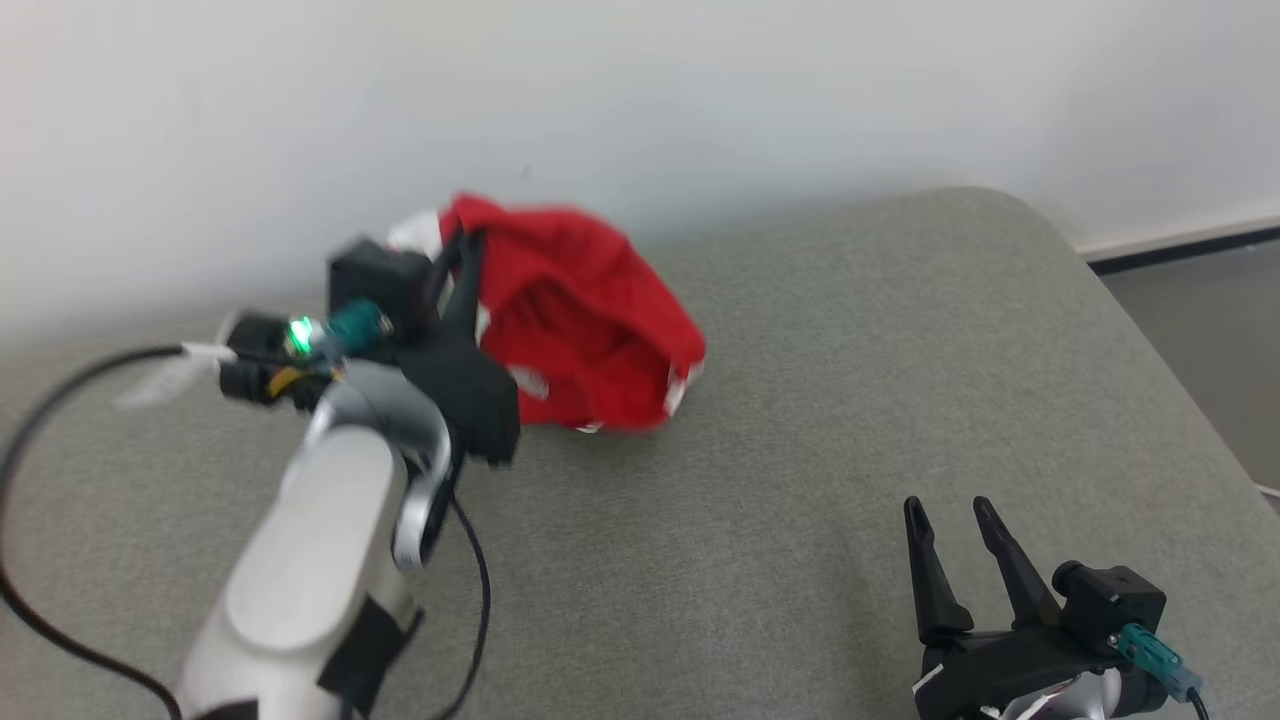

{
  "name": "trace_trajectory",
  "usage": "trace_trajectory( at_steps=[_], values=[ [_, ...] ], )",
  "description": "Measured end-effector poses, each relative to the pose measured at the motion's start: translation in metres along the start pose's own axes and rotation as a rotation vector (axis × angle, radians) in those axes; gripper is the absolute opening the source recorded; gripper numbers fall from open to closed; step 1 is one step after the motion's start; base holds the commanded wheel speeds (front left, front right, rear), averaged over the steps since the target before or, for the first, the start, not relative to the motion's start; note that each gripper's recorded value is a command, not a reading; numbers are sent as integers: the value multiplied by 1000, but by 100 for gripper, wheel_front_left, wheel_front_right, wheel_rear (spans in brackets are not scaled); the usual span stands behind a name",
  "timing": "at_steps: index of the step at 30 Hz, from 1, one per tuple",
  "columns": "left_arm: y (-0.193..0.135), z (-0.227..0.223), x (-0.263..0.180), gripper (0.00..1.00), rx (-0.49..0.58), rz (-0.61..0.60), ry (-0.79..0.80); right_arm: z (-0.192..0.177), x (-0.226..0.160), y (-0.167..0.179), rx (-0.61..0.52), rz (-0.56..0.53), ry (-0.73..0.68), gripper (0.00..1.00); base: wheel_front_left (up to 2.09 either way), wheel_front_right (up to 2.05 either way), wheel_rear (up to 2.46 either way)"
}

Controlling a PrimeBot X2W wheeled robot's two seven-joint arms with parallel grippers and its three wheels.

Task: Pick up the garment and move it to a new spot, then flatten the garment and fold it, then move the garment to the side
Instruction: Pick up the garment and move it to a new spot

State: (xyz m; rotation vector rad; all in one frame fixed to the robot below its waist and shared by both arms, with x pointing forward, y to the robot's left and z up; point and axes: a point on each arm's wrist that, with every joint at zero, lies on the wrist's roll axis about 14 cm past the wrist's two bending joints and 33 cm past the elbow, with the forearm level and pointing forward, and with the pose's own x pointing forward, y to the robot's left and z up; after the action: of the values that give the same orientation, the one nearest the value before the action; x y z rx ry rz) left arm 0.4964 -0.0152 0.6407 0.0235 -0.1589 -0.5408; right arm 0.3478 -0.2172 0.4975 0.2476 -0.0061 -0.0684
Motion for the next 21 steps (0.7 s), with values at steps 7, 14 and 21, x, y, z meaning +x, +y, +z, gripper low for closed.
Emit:
trace_trajectory(
  at_steps=[7, 14, 21],
  values=[
    [-40, -107, -31, 84, -59, -100, 222, -12, 0, -3, 7, -13, 33, 100, 0, 0, 0],
    [-37, -128, -57, 100, -162, -47, 196, -15, 9, 9, 13, 24, 38, 100, 0, 0, 0],
    [-8, -113, -82, 100, -179, 33, 101, -9, 15, 14, 31, 37, -4, 100, 0, 0, 0]
  ],
)
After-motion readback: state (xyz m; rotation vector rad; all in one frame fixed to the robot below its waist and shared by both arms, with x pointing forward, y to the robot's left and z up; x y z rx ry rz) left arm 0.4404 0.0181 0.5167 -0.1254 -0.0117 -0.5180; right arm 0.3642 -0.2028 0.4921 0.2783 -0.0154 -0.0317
